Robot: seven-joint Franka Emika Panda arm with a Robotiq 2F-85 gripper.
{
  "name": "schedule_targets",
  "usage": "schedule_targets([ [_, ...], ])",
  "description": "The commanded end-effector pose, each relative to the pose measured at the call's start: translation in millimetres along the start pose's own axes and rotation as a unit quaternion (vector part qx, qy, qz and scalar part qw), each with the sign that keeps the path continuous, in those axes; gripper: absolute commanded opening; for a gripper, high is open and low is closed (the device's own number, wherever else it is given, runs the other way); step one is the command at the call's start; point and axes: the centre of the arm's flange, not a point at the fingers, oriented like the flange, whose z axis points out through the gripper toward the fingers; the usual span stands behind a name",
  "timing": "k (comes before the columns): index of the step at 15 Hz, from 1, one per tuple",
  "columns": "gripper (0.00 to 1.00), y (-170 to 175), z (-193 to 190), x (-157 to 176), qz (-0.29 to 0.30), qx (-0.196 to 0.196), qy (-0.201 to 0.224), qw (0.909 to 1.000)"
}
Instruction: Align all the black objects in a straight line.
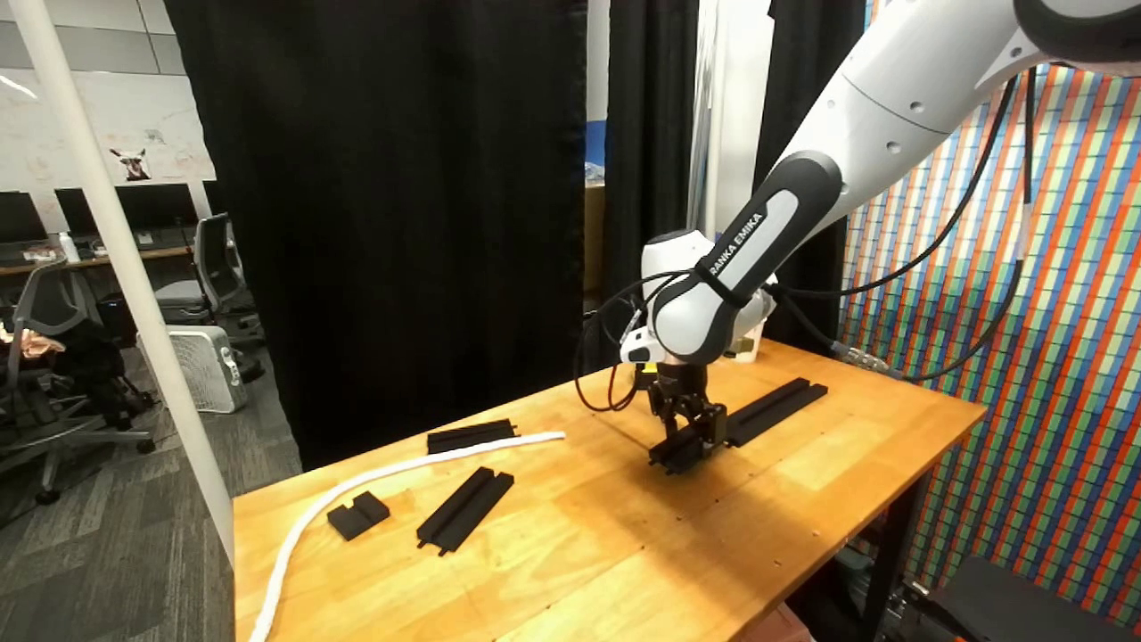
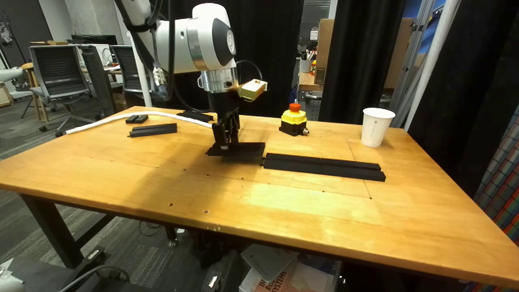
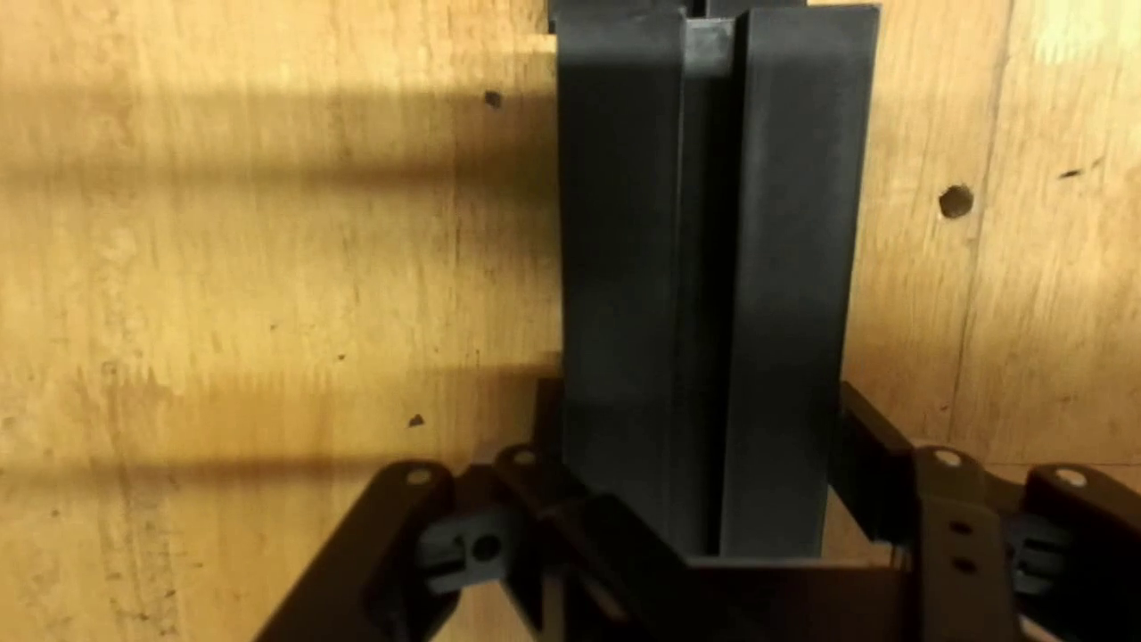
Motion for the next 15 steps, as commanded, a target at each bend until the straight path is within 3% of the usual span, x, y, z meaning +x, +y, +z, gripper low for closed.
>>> schedule_targets([
  [1,0.45,12,4,-13,-0.006,-0.006,0.024,0.9997],
  [15,0.45,21,13,-21,-0.005,0.0,0.072,0.9974],
])
